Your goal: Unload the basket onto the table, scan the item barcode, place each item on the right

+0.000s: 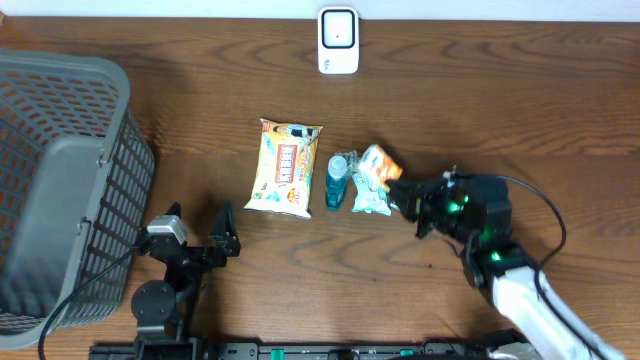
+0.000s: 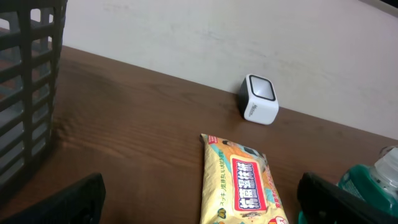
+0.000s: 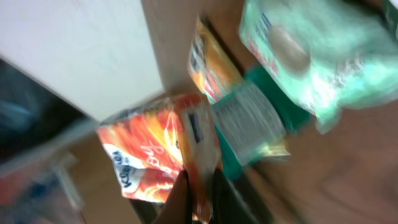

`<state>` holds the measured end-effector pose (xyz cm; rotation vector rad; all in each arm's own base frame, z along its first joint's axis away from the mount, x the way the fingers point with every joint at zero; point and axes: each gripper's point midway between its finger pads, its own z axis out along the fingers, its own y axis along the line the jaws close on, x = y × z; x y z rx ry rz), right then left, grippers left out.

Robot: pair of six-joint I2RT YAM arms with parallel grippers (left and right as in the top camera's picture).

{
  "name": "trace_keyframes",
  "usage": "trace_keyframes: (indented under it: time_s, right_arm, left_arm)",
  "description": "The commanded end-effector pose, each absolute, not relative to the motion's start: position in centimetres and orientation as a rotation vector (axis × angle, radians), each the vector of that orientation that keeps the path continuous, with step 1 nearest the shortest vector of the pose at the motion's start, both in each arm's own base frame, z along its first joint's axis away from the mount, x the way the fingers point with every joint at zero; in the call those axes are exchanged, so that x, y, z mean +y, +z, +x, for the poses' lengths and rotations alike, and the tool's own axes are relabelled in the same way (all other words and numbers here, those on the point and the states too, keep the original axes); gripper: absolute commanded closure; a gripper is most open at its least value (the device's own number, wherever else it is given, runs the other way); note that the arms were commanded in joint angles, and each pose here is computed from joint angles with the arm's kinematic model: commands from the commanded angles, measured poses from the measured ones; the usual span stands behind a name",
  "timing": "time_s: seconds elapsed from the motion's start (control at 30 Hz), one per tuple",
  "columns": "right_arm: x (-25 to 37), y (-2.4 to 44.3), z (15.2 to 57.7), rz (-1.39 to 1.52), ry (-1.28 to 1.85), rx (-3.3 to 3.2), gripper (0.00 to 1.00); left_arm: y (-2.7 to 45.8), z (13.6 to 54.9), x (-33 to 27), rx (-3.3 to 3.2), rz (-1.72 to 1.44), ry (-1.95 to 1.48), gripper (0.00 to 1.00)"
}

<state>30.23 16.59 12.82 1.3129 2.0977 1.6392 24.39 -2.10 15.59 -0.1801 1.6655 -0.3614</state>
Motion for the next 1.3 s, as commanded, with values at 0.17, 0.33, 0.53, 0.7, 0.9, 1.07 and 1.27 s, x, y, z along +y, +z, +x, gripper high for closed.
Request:
trace_keyframes:
  time_s: [0.17,0.33,0.53,0.7,0.9,1.07,1.27]
  right_arm:
    - [17.4,16.2,39.8,1.341,1.792,1.999,0.99]
    - [20.3,16.5,45.7,1.349,1.922,2.062,0.99]
    - [22.6,15.0,51.3,1.503,2.024,2.051,0.98]
    - [23.3,14.4,55.4,1.508,2.017,2.041,0.99]
    - [23.8,12.8,59.3,1.576,1.956,2.014,0.98]
    - [25.3,12.5,60.7,1.558,1.959,2.023,0.98]
    - [25.8,11.4,61.0,1.589,1.868,2.02,0.98]
  left_arm:
    - [14.2,24.3,-2.2,1.707,-0.184,-0.37,0.02]
    - [14.2,24.3,-2.2,1.707,-0.184,-0.37,0.02]
    - [14.2,24.3,-2.2,1.707,-0.184,-0.37,0.02]
    - [14.2,24.3,-2.2,1.707,-0.184,-0.37,0.02]
    - [14.2,24.3,-2.2,1.707,-0.184,-0.37,0.02]
    - [14.2,24.3,-2.2,1.707,-0.184,-0.37,0.02]
    - [14.2,24.3,-2.2,1.707,-0.184,-0.37,0.02]
